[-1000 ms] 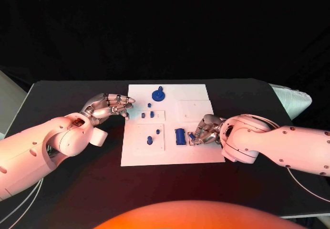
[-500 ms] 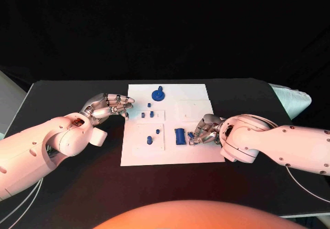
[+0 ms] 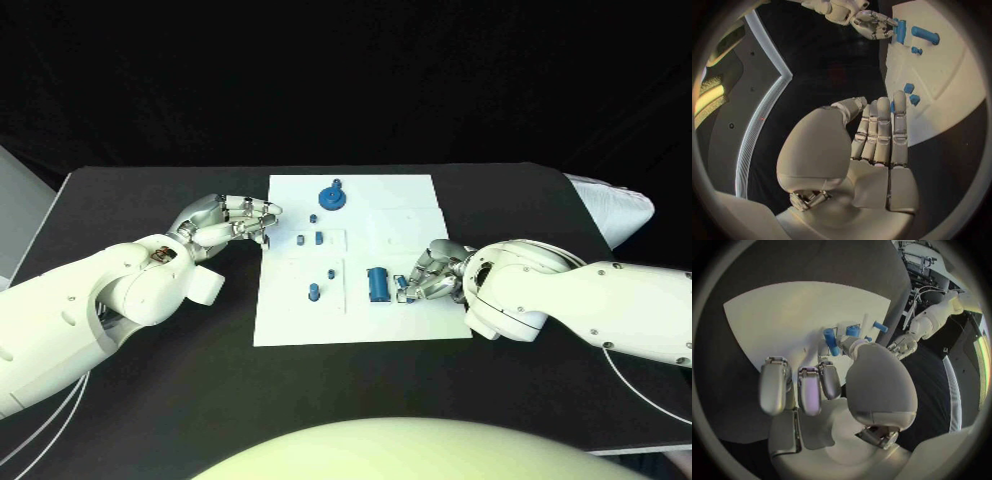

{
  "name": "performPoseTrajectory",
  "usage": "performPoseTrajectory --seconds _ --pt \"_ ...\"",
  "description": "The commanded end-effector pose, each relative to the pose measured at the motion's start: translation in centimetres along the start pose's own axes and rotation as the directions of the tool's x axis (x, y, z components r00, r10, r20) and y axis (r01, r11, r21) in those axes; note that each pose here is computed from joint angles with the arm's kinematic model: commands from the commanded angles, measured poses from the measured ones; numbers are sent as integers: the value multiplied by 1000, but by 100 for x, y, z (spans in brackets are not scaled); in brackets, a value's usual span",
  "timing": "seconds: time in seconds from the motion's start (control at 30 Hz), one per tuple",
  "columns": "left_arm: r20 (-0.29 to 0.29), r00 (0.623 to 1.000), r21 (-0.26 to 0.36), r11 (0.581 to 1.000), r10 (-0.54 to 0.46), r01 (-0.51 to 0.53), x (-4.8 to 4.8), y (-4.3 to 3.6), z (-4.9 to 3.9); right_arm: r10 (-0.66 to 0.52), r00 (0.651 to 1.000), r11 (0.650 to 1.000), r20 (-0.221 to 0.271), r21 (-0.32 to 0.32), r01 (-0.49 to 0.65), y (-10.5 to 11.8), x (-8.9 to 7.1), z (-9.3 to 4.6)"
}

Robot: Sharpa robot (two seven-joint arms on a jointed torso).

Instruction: Assemble the parts on the task board

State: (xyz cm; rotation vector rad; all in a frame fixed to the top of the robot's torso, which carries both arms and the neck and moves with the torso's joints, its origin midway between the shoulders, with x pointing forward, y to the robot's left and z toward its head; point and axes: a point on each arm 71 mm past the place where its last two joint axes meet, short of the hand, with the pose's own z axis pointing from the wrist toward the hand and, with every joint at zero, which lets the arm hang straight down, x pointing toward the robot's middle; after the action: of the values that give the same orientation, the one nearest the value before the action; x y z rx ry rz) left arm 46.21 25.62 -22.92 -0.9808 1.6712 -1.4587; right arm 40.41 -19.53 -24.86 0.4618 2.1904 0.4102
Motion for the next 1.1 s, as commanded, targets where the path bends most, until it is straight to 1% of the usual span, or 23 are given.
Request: performPoseTrajectory --seconds 0.03,0.37,1.1 --pt "-23 1000 5 1000 6 -6 27 -7 2 -12 1000 1000 -11 -1 12 3 12 4" --pt "-27 1000 4 1000 9 -9 30 -8 0 -18 1000 1000 5 -7 18 37 4 33" --pt "-26 1000 2 1000 10 -10 23 -7 -4 -37 999 999 3 -3 37 38 -11 92"
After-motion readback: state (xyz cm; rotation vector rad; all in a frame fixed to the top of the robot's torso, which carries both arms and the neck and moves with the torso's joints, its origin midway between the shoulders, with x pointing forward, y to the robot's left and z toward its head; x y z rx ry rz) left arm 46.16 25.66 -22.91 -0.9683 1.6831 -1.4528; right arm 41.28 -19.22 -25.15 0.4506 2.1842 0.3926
